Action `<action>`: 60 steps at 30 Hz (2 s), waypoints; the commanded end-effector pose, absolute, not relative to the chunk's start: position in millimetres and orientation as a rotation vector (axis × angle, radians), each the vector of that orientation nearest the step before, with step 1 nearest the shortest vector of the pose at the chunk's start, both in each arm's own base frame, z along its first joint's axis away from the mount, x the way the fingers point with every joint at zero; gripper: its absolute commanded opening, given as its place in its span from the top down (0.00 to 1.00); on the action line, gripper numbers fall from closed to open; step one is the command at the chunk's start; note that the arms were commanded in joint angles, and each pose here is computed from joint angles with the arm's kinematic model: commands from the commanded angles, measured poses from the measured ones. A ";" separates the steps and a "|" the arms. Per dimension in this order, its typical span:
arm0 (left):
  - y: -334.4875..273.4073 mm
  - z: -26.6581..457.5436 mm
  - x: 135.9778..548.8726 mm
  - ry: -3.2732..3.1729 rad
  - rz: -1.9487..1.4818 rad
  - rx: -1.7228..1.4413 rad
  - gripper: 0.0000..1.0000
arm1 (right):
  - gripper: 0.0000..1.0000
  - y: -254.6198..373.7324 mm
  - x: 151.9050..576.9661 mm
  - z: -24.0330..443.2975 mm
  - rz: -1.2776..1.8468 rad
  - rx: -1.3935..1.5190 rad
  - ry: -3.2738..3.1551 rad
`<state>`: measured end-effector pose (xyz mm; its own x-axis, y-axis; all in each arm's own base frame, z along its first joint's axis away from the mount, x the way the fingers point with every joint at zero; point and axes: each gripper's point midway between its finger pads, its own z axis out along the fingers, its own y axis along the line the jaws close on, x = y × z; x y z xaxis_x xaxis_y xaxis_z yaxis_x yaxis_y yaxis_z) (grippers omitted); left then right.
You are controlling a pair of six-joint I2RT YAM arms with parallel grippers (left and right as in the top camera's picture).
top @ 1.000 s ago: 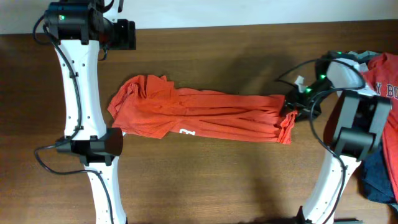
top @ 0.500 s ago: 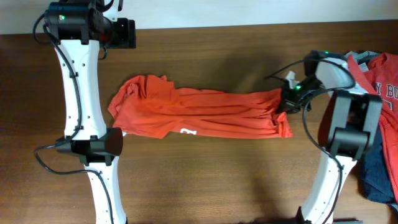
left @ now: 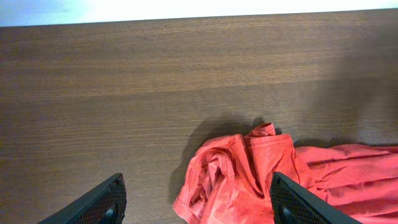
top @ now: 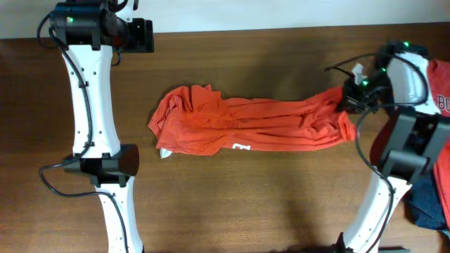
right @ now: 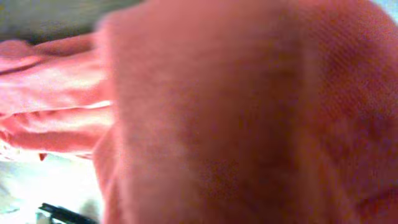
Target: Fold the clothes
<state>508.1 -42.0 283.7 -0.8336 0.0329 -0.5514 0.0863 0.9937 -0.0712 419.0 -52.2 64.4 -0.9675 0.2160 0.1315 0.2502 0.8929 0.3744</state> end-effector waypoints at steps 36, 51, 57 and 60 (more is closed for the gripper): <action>-44.1 299.1 508.7 2.504 -0.126 0.114 0.25 | 0.30 192.7 408.5 125.4 -0.465 0.338 -3.037; -43.0 275.2 490.9 2.633 -0.138 0.084 0.25 | 0.36 159.9 414.5 119.8 -0.188 0.225 -3.092; -64.7 222.2 479.9 2.817 -0.324 0.105 0.25 | 0.28 119.0 436.0 136.2 -0.335 0.143 -3.128; -74.1 191.4 478.1 2.890 -0.408 0.116 0.26 | 0.27 90.9 441.9 138.6 -0.428 0.058 -3.120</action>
<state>484.7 -56.7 208.8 -0.9569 0.0386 -0.2877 0.0899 0.9818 -0.1671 432.6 121.1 126.0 -0.9968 -0.0784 0.0124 -0.0747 0.9791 0.1889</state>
